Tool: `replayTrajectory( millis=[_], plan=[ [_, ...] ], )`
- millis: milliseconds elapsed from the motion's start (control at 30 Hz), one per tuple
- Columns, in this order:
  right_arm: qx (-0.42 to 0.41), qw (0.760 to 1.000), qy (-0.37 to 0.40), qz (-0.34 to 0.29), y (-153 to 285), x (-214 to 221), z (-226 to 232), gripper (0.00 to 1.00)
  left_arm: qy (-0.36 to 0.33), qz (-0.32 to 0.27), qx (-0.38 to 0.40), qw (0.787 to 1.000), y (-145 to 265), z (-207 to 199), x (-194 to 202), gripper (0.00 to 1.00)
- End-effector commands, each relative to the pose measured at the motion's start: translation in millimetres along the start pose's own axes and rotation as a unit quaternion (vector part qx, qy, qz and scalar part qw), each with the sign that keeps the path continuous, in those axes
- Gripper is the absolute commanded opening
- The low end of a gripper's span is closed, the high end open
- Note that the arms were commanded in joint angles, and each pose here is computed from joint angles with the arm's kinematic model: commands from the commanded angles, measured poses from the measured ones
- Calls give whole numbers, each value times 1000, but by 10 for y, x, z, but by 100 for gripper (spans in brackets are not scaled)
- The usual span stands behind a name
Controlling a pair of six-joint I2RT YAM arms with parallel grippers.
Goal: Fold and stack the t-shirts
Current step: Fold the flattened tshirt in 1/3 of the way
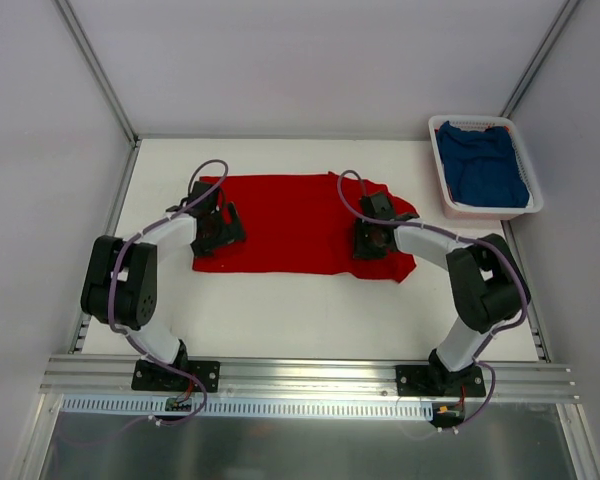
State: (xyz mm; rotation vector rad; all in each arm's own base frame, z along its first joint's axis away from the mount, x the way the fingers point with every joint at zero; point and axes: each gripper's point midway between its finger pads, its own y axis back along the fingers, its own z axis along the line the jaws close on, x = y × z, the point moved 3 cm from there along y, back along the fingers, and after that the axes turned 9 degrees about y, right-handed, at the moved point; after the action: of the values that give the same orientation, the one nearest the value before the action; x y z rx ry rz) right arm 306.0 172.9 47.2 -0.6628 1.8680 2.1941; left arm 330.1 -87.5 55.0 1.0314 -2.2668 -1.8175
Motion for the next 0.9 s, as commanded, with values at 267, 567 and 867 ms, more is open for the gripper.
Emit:
replayTrajectory(
  millis=[267, 567, 867],
  plan=[
    [34, 999, 6, 36, 430, 739, 161, 36, 20, 4, -6, 1000, 369, 268, 398, 99],
    [59, 998, 12, 24, 763, 1102, 66, 36, 21, -2, -5, 1000, 597, 429, 573, 99],
    [70, 997, 21, 13, 866, 1109, 15, 36, 28, -21, 12, 999, 748, 484, 686, 99]
  ],
)
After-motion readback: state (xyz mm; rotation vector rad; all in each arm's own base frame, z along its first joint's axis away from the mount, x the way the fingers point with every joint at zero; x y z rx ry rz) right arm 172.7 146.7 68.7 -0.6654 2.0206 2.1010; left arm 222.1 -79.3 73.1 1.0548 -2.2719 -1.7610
